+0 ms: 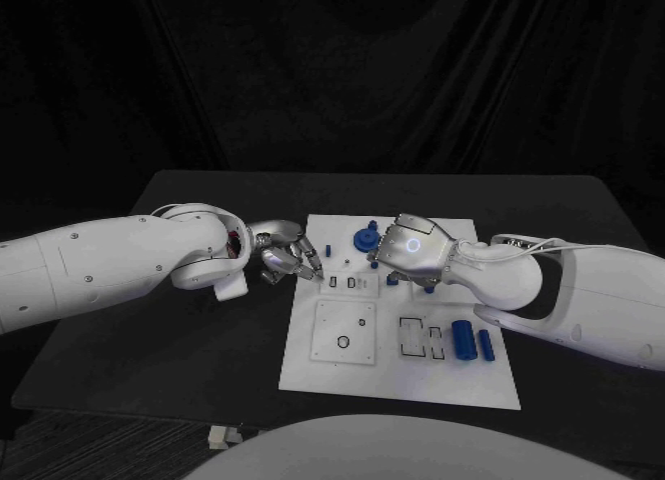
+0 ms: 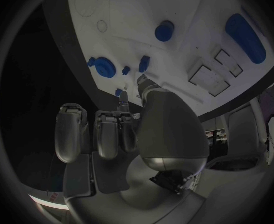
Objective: Assemble the parts on the task board
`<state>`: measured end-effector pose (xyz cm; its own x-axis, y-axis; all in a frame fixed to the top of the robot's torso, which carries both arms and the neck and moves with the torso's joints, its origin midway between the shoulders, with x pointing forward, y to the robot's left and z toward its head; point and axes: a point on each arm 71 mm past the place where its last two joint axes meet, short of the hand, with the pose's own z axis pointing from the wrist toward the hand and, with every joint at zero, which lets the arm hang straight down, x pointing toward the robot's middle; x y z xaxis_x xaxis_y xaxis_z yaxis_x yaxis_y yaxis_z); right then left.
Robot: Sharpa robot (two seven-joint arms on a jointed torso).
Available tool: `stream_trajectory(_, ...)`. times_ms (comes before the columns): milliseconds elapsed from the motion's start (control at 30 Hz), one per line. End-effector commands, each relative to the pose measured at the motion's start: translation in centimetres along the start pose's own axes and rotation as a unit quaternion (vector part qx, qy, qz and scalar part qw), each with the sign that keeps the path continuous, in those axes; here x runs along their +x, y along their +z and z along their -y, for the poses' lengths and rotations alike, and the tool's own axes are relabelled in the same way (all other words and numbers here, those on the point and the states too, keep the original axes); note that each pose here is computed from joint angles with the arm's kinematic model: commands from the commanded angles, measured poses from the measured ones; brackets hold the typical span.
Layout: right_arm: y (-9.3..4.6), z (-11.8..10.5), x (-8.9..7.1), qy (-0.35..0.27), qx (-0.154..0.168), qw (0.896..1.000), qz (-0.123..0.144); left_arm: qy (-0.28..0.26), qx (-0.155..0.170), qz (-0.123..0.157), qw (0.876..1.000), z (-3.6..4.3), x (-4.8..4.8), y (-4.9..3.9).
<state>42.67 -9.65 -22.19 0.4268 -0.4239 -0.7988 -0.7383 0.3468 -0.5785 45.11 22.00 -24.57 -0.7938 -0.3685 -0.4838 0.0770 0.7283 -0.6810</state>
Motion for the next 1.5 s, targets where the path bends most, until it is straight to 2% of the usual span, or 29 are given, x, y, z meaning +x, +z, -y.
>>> stream_trajectory(33,-0.6,1.6,-0.9,0.066,0.048,0.996,0.032,-0.003,0.009,-0.002,1.000,0.20,0.15,0.03)
stream_trajectory(167,-1.2,2.5,-0.8,0.097,0.065,0.993,0.023,-0.003,0.011,-0.002,1.000,0.26,0.17,0.05)
stream_trajectory(367,-1.9,3.7,0.5,0.138,0.088,0.987,-0.008,-0.004,0.013,-0.001,1.000,0.32,0.21,0.00)
stream_trajectory(567,-2.3,3.7,1.7,0.169,0.098,0.980,-0.031,-0.004,0.013,-0.001,1.000,0.31,0.21,-0.02)
stream_trajectory(767,-2.5,3.3,2.4,0.194,0.101,0.975,-0.043,-0.004,0.013,-0.001,1.000,0.33,0.23,-0.02)
stream_trajectory(967,-2.2,2.7,2.8,0.214,0.100,0.970,-0.053,-0.004,0.014,0.000,1.000,0.31,0.21,-0.04)
stream_trajectory(1500,-0.8,1.2,4.0,0.227,0.090,0.966,-0.089,-0.004,0.015,0.000,1.000,0.33,0.23,-0.01)
